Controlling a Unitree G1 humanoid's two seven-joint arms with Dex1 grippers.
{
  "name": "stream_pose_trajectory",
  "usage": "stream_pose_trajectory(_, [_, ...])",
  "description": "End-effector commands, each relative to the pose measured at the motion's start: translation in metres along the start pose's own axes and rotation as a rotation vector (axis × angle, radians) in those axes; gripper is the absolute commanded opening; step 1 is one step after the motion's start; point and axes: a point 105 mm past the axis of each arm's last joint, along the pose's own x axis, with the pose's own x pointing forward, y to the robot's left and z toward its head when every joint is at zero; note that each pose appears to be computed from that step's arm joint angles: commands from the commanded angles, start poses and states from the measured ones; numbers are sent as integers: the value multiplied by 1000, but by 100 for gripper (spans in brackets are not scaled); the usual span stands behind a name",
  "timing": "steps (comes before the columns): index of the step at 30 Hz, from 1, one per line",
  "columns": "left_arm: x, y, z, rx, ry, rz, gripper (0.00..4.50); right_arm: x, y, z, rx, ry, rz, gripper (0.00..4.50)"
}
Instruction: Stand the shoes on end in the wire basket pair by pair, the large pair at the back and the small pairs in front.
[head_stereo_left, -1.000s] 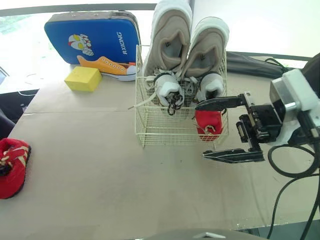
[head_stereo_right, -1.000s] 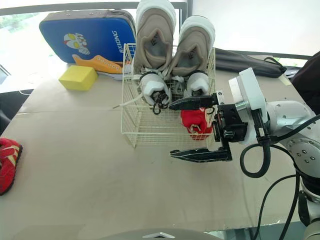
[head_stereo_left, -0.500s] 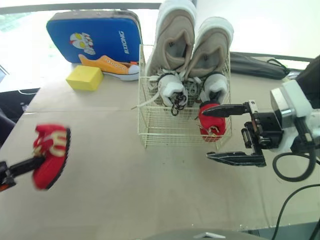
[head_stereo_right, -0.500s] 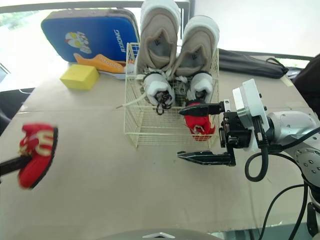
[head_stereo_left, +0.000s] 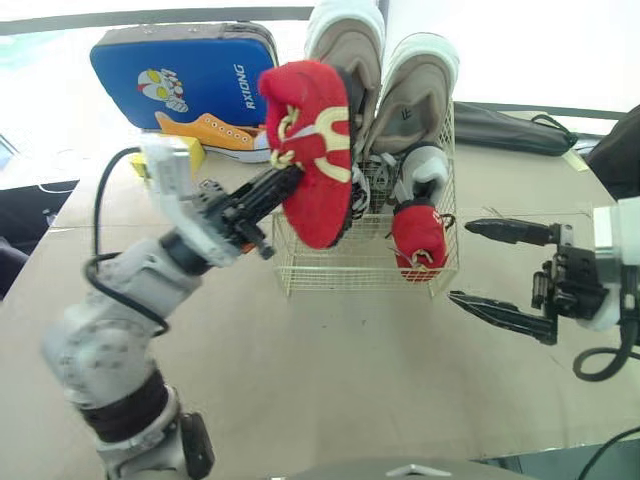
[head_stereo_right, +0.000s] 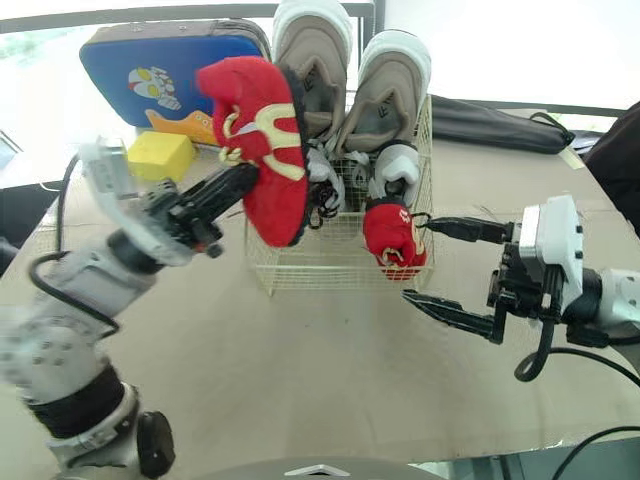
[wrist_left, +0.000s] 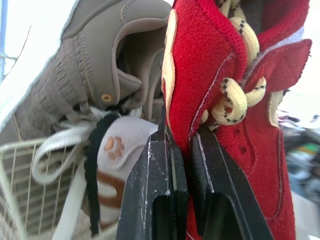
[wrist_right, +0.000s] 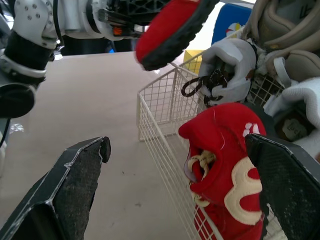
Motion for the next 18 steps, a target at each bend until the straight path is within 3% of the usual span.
stream_pose_trajectory(1, [1, 4, 2, 264, -108, 30, 4, -5, 5, 15, -70, -17, -22, 450])
stream_pose_trajectory(5, [-6, 8, -29, 453, -99, 36, 4, -7, 5, 16, -67, -13, -34, 450])
stream_pose_trajectory(9, [-5, 9, -67, 513, -56, 45, 4, -6, 4, 16, -64, -18, -39, 450])
stream_pose_trajectory(13, [-2, 0, -89, 541, -42, 29, 4, -5, 2, 16, -69, -15, -38, 450])
stream_pose_trajectory(17, [-4, -3, -107, 451, 10, 52, 4, -3, 2, 17, -74, -16, -30, 450])
stream_pose_trajectory(18, [-11, -3, -110, 421, 43, 50, 47, -3, 2, 17, -73, -15, -27, 450])
